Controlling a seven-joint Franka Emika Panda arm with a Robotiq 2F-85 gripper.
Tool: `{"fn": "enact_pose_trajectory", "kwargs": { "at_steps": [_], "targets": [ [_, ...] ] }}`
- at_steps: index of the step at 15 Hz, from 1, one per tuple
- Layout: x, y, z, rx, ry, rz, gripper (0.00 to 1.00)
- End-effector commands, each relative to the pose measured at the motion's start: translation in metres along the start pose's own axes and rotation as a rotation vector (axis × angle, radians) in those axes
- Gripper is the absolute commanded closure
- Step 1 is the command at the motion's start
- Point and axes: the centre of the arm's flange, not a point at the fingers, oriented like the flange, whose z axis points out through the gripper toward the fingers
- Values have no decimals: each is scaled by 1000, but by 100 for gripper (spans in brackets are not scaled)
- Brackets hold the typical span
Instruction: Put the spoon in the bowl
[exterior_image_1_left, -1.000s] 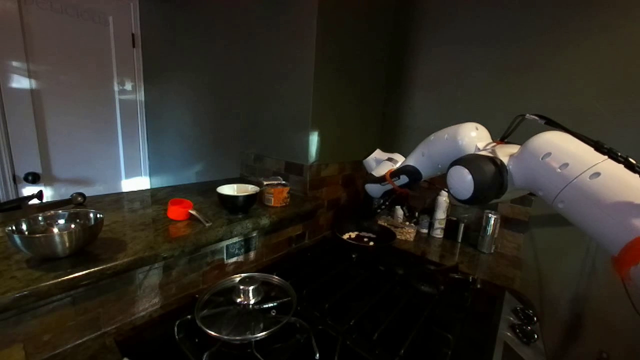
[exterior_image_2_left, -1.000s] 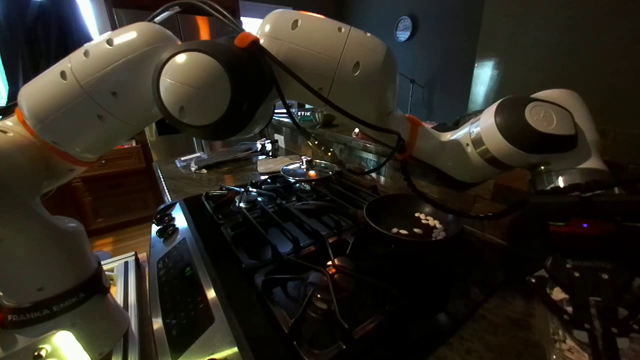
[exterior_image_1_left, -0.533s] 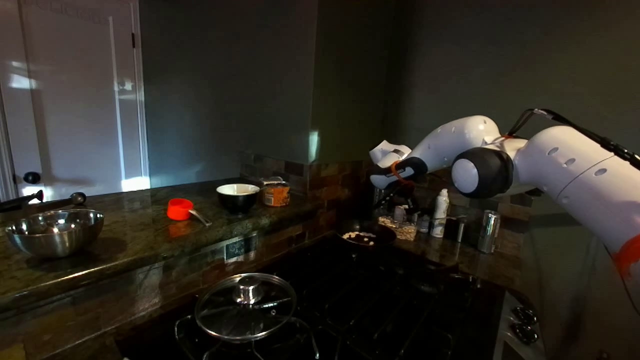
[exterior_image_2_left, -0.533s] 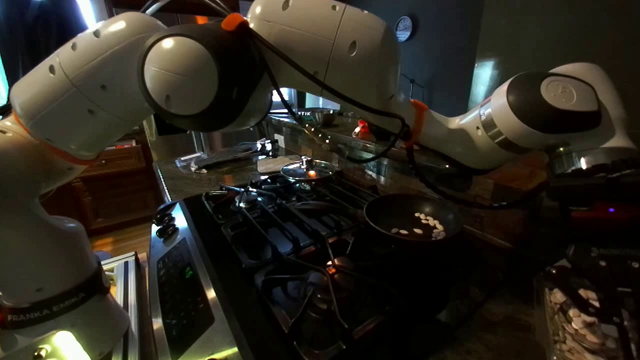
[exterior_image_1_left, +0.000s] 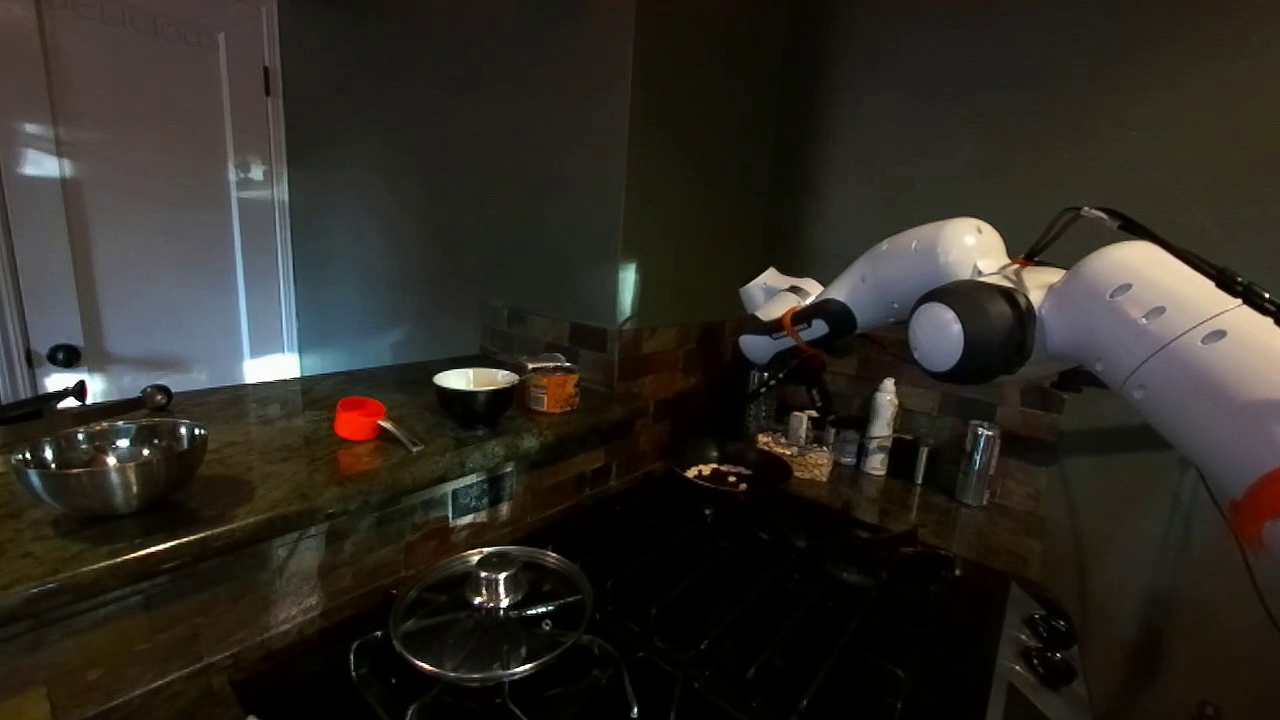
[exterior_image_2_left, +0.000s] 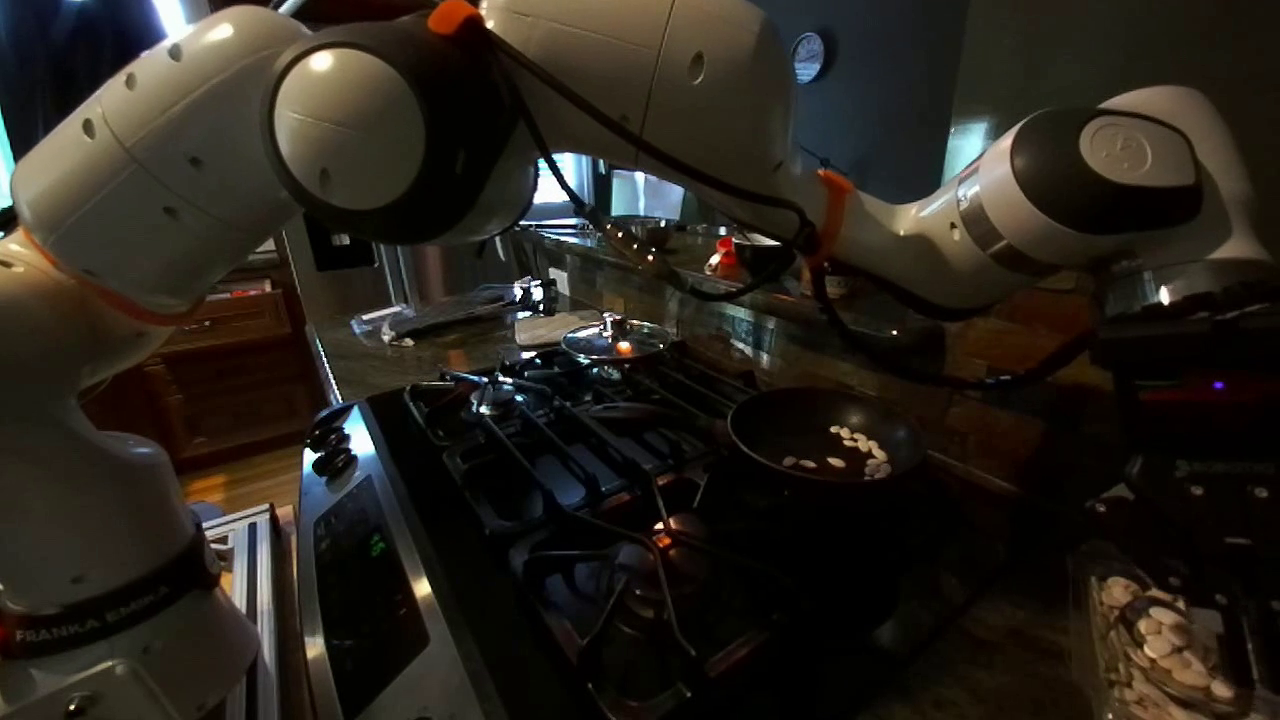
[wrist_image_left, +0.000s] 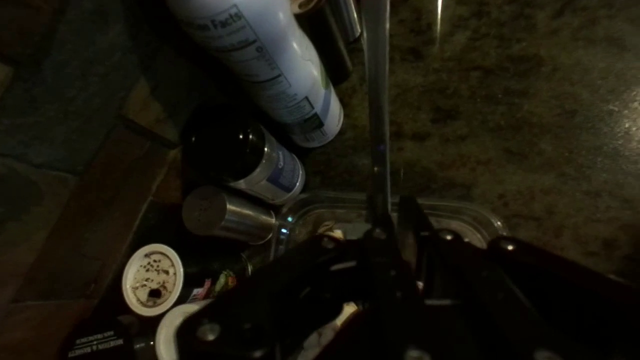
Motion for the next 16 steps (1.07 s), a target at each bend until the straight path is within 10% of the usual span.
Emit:
{"fn": "enact_pose_trajectory", "kwargs": {
  "at_steps": [1,8,14,16],
  "targets": [
    [-15,-20,13,68,91,-14,56],
    [-32,-58,-15,19,285,-1,4],
    [-40,-93,-54,-91,501,-32,0],
    [-5,-43,-65,-101,452,-21,0]
  ]
}}
